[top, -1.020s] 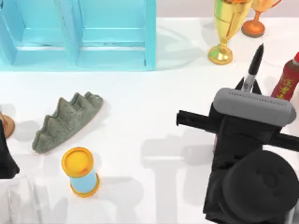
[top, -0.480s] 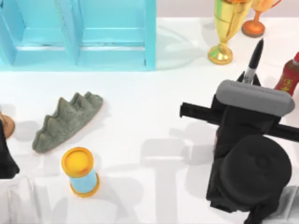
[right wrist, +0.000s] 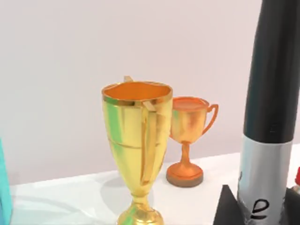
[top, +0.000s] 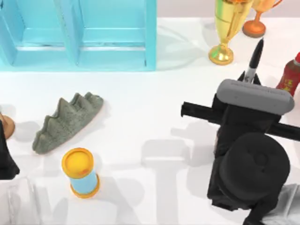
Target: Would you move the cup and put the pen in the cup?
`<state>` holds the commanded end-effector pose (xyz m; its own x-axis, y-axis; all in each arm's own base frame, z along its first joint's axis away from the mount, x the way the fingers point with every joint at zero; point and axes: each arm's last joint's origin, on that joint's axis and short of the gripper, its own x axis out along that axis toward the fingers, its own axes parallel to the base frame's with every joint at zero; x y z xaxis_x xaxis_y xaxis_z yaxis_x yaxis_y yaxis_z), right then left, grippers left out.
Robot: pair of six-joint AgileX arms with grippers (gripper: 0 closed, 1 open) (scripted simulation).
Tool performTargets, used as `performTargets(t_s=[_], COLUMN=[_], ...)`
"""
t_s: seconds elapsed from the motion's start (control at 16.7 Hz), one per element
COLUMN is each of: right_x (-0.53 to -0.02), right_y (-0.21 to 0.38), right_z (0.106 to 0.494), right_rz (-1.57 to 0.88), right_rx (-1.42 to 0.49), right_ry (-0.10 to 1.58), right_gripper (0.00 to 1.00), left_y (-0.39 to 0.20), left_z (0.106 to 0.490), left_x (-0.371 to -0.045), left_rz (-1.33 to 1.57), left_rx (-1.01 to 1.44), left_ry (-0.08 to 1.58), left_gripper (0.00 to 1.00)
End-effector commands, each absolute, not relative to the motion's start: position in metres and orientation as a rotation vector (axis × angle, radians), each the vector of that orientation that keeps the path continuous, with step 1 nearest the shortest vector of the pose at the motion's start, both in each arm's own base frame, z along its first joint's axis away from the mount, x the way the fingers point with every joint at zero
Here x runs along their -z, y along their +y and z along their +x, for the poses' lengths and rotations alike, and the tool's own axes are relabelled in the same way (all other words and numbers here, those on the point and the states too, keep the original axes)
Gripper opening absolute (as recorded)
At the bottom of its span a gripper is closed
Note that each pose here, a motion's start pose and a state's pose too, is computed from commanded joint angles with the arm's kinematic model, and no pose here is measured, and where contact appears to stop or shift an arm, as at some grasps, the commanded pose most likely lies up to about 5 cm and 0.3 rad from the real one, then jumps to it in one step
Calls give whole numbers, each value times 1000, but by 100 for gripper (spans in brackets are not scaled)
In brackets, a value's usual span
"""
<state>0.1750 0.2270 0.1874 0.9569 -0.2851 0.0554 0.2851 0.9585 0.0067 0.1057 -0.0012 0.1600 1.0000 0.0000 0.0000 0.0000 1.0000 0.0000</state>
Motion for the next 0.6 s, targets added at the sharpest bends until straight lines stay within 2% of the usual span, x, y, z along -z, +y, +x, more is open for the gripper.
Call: performTargets(t_s=[0.6], right_x=[-187], right_y=[227], right_z=[175], right_rz=[-1], right_rx=[289], right_ry=[-56], right_gripper=[90], left_y=[-1], left_z=[106], left_x=[-160], left_rz=[0], left_rx=[0], left_ry=[0], left_gripper=[100])
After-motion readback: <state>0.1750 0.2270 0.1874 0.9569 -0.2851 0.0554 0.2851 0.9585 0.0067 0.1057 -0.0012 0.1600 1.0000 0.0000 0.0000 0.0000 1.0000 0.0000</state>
